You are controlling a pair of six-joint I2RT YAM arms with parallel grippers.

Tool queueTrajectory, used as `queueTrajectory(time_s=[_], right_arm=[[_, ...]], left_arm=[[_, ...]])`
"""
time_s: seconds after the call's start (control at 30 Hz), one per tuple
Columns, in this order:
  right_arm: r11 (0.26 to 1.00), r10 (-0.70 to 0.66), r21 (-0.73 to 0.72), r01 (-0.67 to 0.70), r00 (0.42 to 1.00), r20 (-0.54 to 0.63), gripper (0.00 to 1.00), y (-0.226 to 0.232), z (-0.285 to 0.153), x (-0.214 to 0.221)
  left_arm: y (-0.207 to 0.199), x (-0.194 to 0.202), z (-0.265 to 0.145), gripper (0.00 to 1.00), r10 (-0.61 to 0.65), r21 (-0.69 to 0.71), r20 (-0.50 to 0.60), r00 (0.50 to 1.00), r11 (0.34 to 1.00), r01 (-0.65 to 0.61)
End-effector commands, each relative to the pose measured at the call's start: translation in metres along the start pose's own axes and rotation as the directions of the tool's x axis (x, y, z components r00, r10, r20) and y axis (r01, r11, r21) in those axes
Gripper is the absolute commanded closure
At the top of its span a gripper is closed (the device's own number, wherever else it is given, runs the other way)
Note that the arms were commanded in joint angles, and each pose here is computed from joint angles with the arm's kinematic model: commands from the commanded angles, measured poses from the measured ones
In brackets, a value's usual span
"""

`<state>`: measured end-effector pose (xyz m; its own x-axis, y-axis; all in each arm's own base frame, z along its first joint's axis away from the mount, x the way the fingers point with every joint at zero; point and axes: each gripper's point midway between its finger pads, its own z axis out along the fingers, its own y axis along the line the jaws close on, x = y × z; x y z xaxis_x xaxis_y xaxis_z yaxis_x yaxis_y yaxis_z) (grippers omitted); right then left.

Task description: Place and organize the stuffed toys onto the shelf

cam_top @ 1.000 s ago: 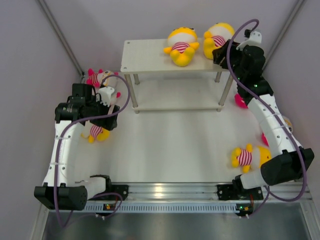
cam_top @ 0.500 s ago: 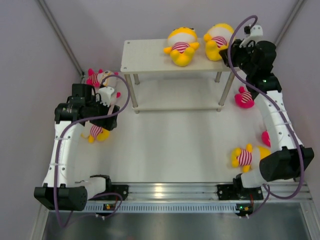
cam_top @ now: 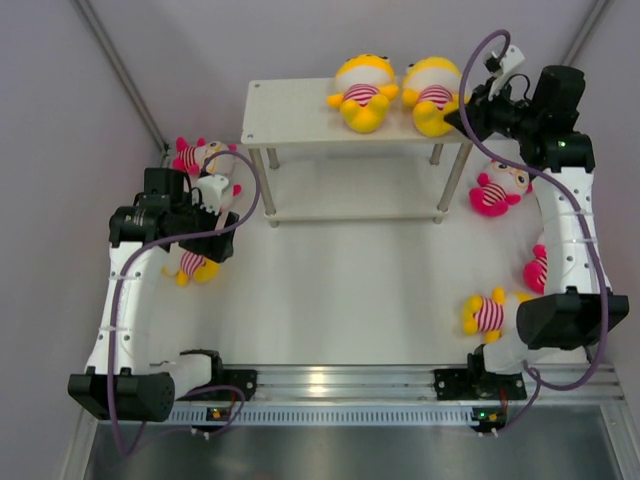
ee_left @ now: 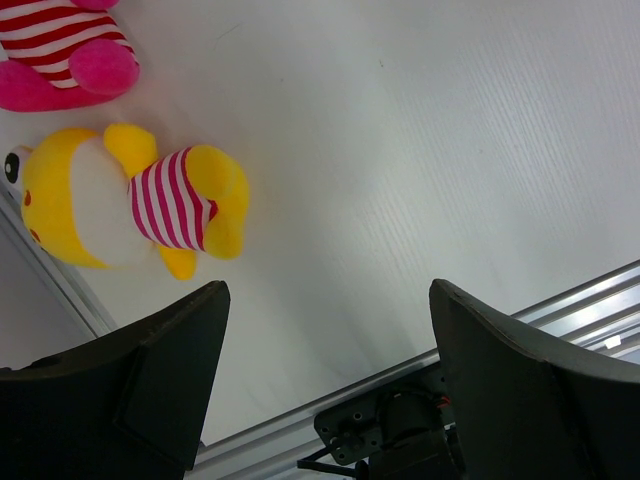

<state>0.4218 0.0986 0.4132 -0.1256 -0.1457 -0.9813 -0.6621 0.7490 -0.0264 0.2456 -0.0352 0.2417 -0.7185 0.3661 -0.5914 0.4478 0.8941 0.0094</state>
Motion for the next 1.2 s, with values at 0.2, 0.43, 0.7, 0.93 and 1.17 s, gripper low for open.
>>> queueTrajectory(time_s=[0.2,0.43,0.7,0.93,1.17], right_arm=[[1.000,-0.005,-0.007,0.005,1.000,-0.008,0.89,-0.021,0.003,0.003],[1.000,0.008,0.009,-0.007,1.000,-0.018,0.81,-0.037,0.010,0.003],[0.999,-0.025,0.035,0.024,0.998,0.051,0.53,-0.020,-0.010,-0.015],[0.991,-0.056,0.130,0.040,0.991,0.123,0.23,-0.013,-0.033,-0.030],[0.969,-0.112,0.240,0.065,0.976,0.185,0.10,-0.001,-0.068,-0.049]], left_arm=[[0.000,-0.005,-0.011,0.12,-0.005,-0.013,0.030,1.000,1.000,0.005],[0.000,-0.005,-0.011,0.13,-0.003,-0.016,0.029,1.000,1.000,0.004],[0.004,-0.003,-0.005,0.13,-0.008,-0.022,0.006,1.000,1.000,0.008],[0.034,0.008,0.018,0.12,-0.038,-0.127,-0.062,0.997,0.991,0.030],[0.100,0.089,0.041,0.13,-0.197,-0.180,-0.241,0.950,0.971,0.156]])
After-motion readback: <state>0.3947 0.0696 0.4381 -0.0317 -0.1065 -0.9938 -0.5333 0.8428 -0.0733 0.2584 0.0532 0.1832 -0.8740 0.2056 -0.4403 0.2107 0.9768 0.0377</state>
